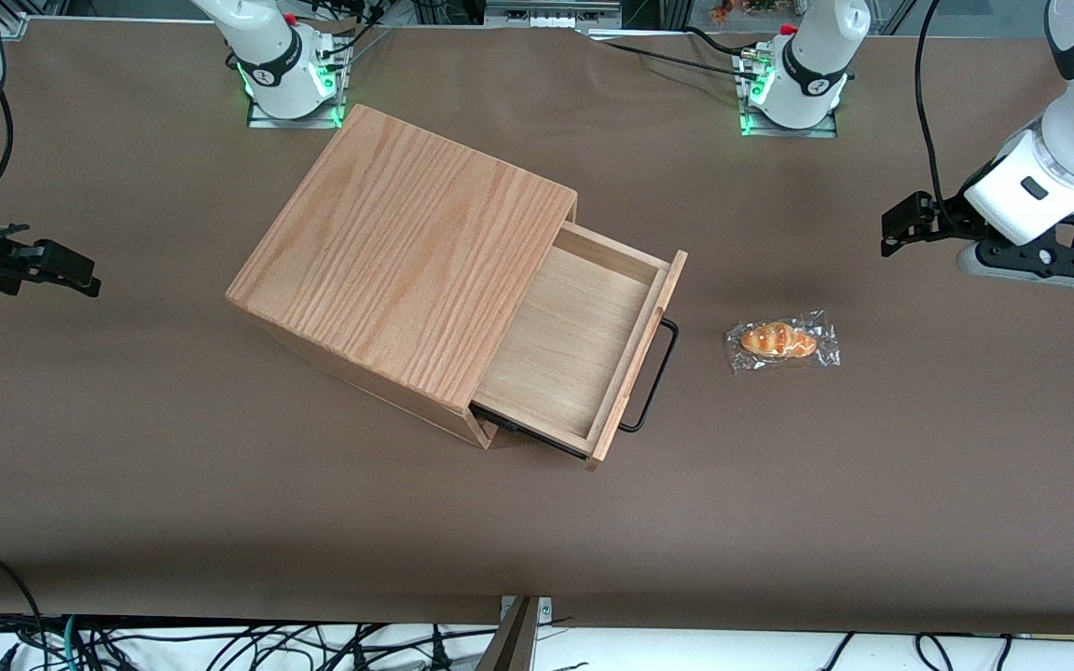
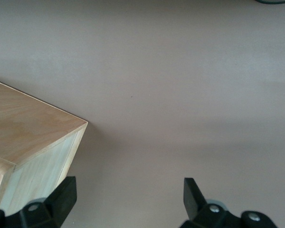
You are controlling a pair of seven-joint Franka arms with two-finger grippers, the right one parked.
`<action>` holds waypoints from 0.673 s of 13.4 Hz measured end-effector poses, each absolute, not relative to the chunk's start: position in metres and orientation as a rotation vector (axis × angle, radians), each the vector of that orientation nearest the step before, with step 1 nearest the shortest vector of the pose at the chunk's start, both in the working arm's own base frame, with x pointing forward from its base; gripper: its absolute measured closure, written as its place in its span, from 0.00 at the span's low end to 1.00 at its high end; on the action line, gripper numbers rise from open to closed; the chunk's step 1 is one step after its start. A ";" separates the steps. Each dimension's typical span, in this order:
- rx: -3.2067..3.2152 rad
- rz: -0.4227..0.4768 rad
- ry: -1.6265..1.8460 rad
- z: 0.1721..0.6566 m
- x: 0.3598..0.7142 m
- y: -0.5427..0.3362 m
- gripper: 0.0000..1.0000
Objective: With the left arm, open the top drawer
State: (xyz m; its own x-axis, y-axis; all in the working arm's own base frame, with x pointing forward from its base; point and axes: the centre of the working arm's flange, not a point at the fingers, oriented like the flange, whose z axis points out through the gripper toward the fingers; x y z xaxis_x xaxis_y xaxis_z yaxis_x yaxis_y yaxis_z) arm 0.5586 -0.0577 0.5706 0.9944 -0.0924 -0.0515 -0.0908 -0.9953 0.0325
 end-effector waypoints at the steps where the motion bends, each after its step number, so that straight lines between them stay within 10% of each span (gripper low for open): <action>1: 3.107 -0.090 -0.143 0.570 0.558 -0.058 0.00; 9: 3.107 -0.092 -0.142 0.571 0.560 -0.058 0.00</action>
